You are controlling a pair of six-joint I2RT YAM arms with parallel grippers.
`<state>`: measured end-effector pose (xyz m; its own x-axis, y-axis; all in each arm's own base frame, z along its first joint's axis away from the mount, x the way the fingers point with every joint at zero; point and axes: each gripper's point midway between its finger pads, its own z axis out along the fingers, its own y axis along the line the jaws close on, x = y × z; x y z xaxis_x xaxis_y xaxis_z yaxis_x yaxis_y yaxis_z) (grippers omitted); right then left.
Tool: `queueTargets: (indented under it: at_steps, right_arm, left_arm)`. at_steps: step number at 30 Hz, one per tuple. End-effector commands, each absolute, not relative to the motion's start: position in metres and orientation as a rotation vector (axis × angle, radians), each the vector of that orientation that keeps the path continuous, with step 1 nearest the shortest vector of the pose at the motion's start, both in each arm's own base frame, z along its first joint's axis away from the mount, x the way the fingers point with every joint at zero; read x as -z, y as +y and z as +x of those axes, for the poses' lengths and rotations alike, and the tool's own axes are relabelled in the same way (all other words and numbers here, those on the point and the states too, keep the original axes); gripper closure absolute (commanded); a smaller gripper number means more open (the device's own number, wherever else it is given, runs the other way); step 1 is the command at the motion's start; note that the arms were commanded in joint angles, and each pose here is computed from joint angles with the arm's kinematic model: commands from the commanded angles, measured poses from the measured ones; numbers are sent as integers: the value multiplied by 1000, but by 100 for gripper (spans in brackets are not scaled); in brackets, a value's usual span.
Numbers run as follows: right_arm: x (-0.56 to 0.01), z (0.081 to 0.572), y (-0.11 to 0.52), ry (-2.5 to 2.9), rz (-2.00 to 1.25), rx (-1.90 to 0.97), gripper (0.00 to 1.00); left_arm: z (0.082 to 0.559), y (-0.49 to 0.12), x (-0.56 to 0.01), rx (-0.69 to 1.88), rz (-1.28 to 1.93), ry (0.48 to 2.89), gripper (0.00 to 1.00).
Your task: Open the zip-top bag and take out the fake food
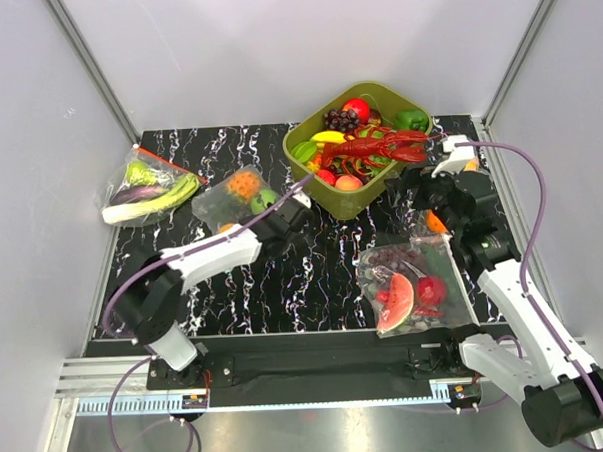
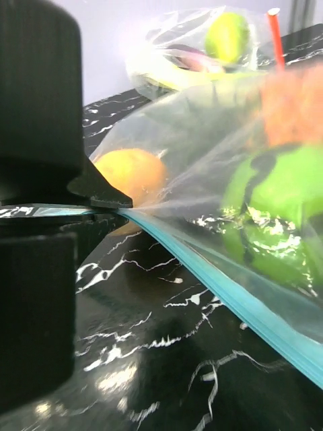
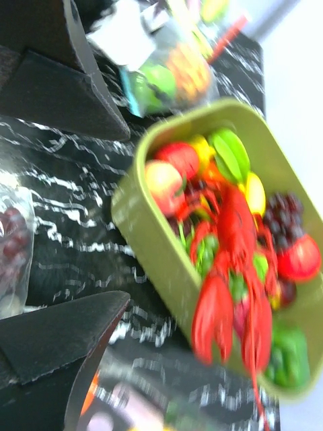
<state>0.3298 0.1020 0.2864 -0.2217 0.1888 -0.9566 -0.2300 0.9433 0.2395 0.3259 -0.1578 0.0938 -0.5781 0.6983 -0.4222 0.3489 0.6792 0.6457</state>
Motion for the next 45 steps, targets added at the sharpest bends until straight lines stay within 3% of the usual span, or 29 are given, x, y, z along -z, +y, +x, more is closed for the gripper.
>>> queueTargets:
  at_steps: [1, 12, 25, 41, 45]
  right_arm:
    - [-302, 329, 133, 1702, -194, -530, 0]
    - [-312, 294, 218, 1627, -631, -807, 1]
    - [-310, 251, 308, 1585, -931, -929, 1]
    - [-265, 223, 318, 1715, -992, -927, 7]
    - [-254, 225, 315, 1743, -997, -897, 14]
  left_arm:
    - [325, -178, -144, -450, 764, 2181, 100]
    - [284, -177, -219, -189, 821, 2157, 98]
    - [234, -214, -245, 251, 1012, 2108, 97]
    - [233, -244, -258, 402, 1054, 2070, 94]
    - [232, -248, -265, 425, 1066, 2049, 93]
